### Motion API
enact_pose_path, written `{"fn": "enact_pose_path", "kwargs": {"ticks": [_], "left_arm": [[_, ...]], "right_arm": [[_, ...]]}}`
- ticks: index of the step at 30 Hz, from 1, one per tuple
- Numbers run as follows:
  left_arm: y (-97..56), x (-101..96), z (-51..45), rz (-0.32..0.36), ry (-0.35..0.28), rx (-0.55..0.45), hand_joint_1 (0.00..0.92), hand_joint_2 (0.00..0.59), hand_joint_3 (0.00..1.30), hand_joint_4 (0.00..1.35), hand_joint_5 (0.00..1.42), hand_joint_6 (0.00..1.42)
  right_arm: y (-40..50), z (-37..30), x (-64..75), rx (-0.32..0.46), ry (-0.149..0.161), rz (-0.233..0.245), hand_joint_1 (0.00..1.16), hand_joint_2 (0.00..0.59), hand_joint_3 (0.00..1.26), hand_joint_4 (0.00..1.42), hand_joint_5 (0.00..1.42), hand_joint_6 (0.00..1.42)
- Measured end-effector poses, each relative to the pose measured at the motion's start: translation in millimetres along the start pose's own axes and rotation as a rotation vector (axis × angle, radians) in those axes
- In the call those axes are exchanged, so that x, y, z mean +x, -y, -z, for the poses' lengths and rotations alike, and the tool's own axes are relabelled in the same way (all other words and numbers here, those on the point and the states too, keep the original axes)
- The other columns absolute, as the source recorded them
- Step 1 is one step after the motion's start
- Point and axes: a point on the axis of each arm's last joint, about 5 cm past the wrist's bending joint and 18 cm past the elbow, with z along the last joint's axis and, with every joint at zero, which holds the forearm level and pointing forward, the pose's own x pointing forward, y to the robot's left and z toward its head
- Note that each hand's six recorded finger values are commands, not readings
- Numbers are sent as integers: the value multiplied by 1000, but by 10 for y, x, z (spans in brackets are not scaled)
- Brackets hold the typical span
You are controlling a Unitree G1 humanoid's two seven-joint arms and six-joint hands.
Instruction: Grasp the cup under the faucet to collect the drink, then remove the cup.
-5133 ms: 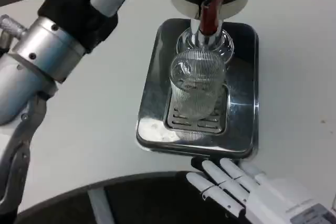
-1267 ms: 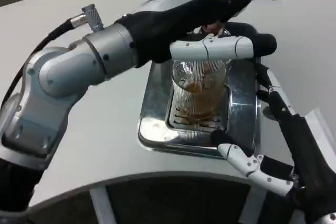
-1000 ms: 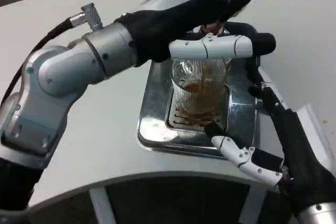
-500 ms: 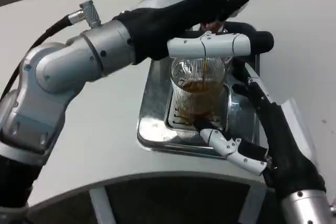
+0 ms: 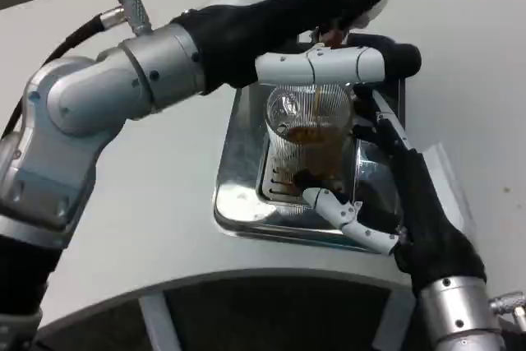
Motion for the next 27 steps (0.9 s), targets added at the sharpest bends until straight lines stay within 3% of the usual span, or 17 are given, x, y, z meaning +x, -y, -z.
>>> {"fn": "enact_pose_path", "kwargs": {"ticks": [9,27], "left_arm": [[-23,6,22,0,4,2,0,85,96,0,0,104],[-51,-12,41,8,7,-4,0,91,96,0,1,110]], "right_arm": [[-47,21,99,-3,-1,35,706,231,81,101,176,193],[-167,49,196,28,-26,40,778,225,49,89,184,193]]}}
